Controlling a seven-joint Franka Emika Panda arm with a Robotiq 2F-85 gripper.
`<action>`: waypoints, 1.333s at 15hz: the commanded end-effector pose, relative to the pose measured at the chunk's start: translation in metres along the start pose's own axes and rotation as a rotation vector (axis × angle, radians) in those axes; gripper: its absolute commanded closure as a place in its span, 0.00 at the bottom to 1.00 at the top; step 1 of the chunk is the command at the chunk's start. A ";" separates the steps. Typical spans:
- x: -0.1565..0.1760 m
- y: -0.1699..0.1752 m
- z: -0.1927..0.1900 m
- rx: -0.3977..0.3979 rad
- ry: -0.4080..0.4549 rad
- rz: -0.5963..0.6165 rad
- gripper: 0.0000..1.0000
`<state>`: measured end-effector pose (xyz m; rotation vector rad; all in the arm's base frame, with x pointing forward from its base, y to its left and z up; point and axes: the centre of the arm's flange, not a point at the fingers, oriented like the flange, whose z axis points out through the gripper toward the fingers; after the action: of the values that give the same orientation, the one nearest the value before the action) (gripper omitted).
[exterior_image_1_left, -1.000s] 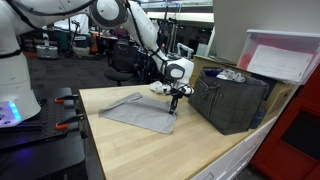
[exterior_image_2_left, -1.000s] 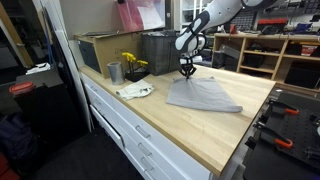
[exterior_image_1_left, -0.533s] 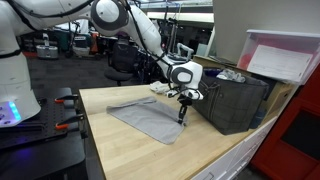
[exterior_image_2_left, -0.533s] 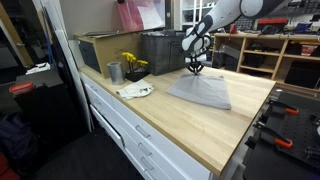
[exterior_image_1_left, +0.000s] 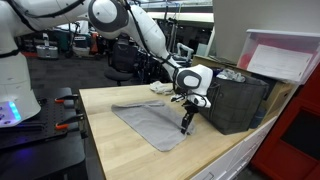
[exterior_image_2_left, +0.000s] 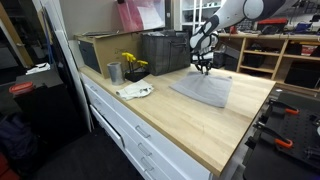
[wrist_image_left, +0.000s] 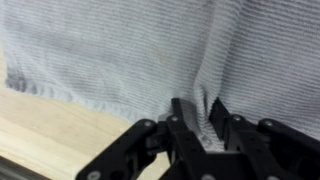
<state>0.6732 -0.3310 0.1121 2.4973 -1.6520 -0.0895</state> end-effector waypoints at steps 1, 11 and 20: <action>-0.013 0.019 -0.018 0.038 -0.043 -0.052 0.32; -0.101 0.005 -0.101 0.136 -0.075 -0.583 0.00; -0.136 0.004 -0.108 0.157 -0.130 -0.807 0.00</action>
<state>0.6300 -0.1978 0.2157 3.1657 -0.5940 -0.2154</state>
